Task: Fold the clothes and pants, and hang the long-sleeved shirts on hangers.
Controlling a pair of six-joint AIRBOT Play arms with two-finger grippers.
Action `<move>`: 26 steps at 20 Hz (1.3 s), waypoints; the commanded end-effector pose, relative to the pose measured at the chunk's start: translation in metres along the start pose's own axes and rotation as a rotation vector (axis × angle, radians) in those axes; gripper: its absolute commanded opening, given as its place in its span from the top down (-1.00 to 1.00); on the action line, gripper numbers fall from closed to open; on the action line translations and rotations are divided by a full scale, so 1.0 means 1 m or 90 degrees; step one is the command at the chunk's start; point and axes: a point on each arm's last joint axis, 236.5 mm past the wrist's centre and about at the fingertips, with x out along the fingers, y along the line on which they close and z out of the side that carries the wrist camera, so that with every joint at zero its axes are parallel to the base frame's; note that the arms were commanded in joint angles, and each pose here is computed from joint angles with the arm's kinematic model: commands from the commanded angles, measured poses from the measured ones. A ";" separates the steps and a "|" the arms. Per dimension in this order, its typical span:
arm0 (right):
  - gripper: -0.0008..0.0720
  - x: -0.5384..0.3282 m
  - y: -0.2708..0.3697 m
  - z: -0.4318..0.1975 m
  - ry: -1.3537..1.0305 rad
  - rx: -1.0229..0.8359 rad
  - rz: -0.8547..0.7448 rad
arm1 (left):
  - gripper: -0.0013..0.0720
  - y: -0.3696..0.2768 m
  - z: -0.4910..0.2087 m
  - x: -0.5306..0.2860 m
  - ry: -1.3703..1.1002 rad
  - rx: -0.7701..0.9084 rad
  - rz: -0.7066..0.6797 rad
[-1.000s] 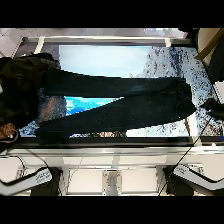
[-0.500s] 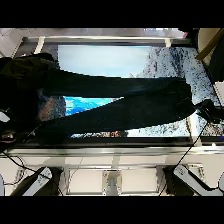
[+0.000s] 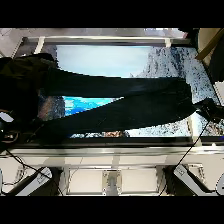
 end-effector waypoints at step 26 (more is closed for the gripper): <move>-0.69 0.071 -0.078 -0.053 0.015 0.097 -0.046 | 0.92 -0.058 0.095 -0.101 -0.237 0.151 -0.026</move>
